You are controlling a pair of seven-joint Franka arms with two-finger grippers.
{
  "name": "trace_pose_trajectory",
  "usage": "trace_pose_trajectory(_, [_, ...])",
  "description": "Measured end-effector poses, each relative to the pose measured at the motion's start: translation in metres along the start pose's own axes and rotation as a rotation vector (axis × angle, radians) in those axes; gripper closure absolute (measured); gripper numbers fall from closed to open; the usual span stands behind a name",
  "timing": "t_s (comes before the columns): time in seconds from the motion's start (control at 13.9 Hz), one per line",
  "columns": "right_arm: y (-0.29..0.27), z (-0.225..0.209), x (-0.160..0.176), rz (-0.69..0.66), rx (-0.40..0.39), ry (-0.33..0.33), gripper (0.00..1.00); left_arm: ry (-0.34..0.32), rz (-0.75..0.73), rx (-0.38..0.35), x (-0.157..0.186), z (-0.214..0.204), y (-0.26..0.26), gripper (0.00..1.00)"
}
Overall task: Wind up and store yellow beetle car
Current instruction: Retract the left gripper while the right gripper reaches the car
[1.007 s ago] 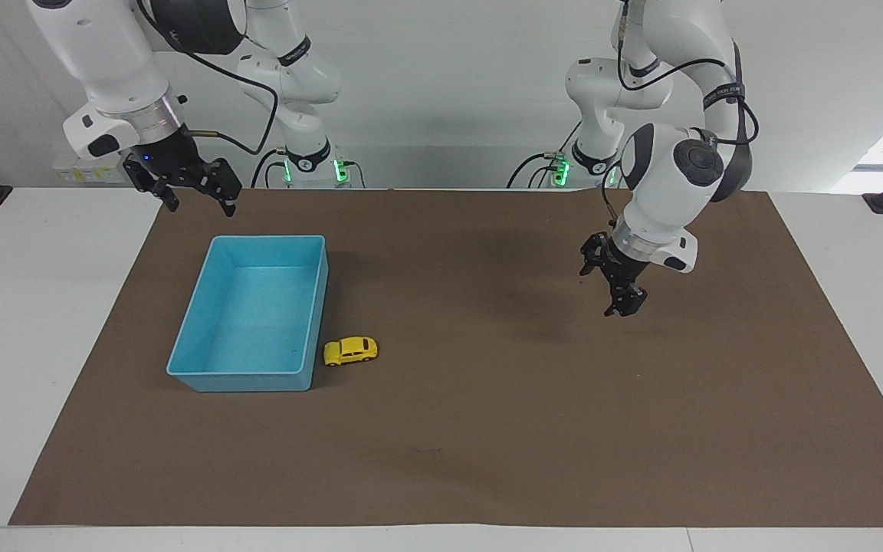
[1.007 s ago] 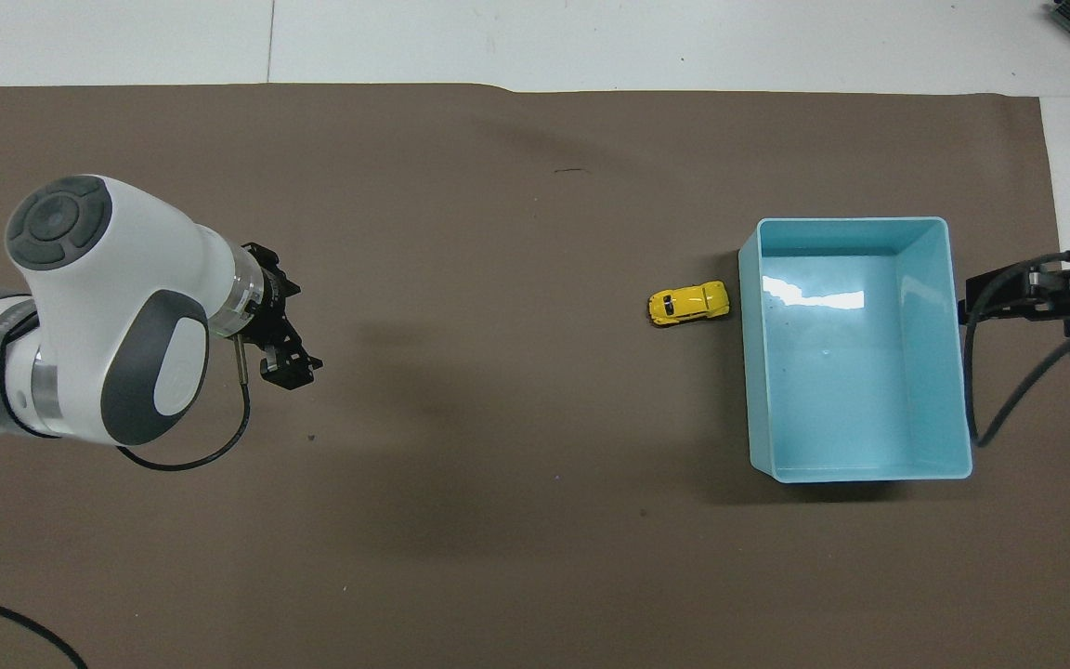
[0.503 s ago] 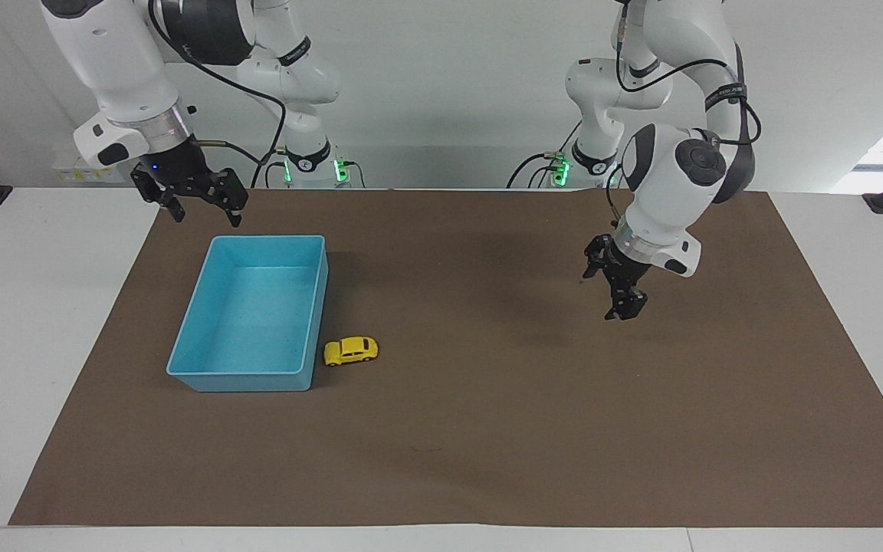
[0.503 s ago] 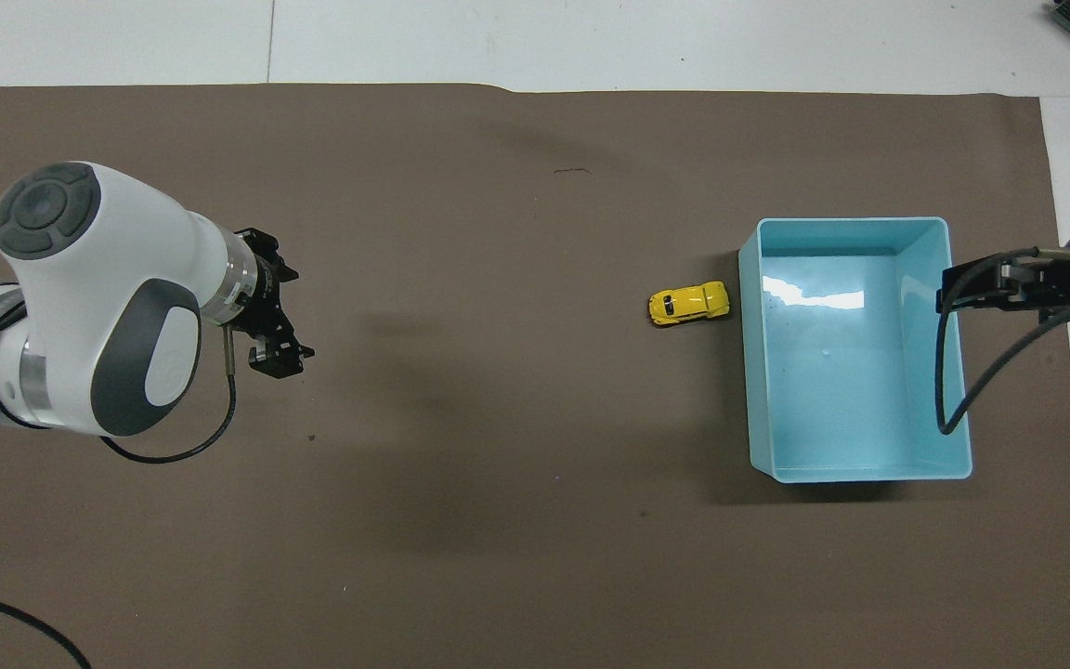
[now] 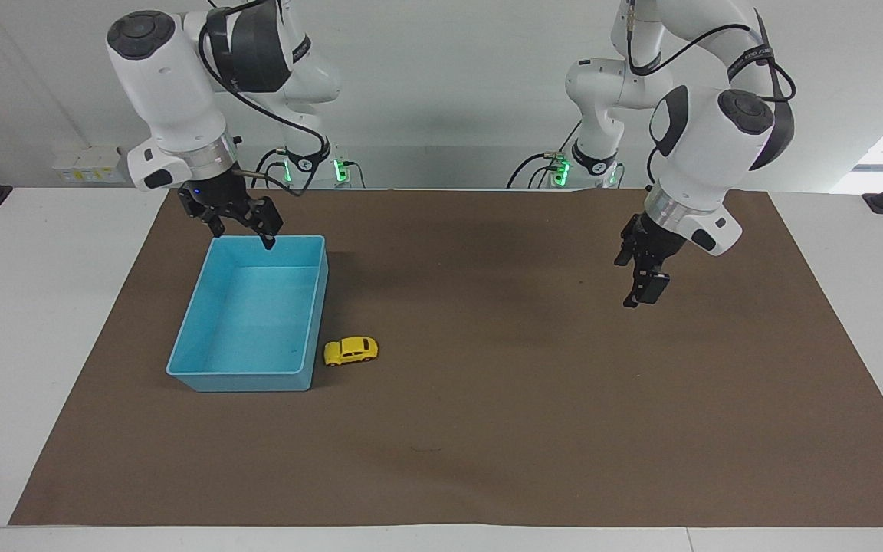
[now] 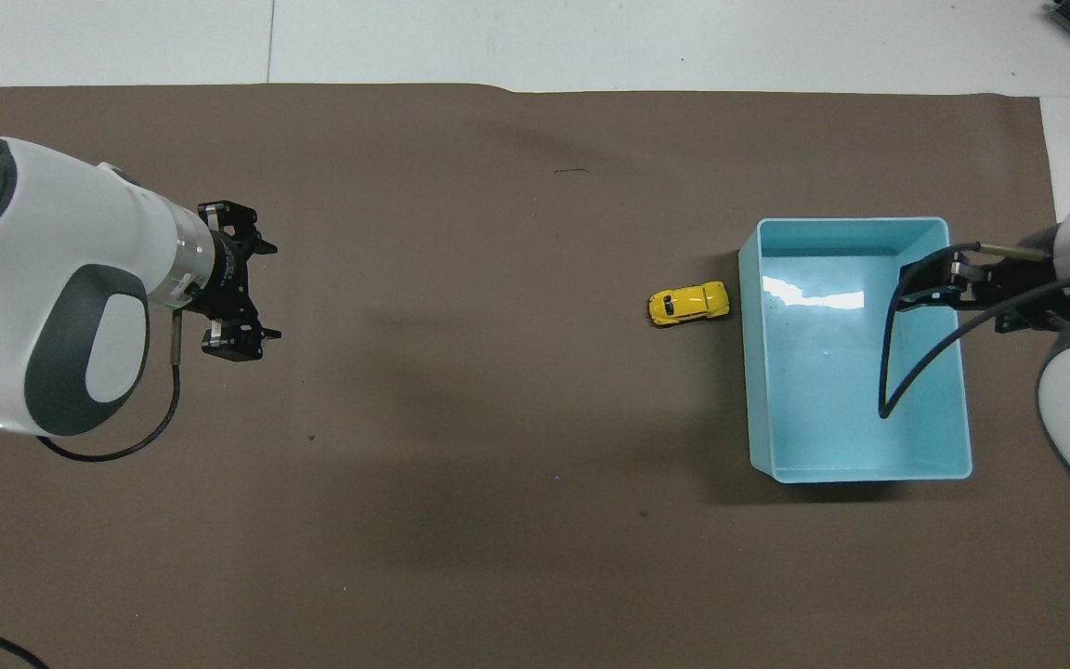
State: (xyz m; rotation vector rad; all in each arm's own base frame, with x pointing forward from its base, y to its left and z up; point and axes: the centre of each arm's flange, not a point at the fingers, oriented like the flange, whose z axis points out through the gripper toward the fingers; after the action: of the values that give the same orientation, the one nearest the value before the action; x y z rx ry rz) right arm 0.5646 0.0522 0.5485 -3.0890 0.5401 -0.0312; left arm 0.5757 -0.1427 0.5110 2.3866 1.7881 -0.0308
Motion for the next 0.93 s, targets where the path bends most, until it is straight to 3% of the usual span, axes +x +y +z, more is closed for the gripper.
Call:
trace_pose_trajectory(0.29, [-0.037, 0.038, -0.01, 0.161, 0.006, -0.002, 0.0, 0.004, 0.282, -0.004, 0.011, -0.022, -0.008, 0.0])
trace_pose_trajectory(0.72, [-0.092, 0.094, -0.009, 0.639, 0.037, 0.008, 0.0, -0.038, 0.918, 0.074, 0.052, -0.04, -0.032, 0.0])
trace_pose_trajectory(0.93, [-0.127, 0.123, -0.017, 0.846, 0.033, 0.054, 0.0, -0.039, 1.168, 0.145, 0.068, -0.05, -0.047, 0.0])
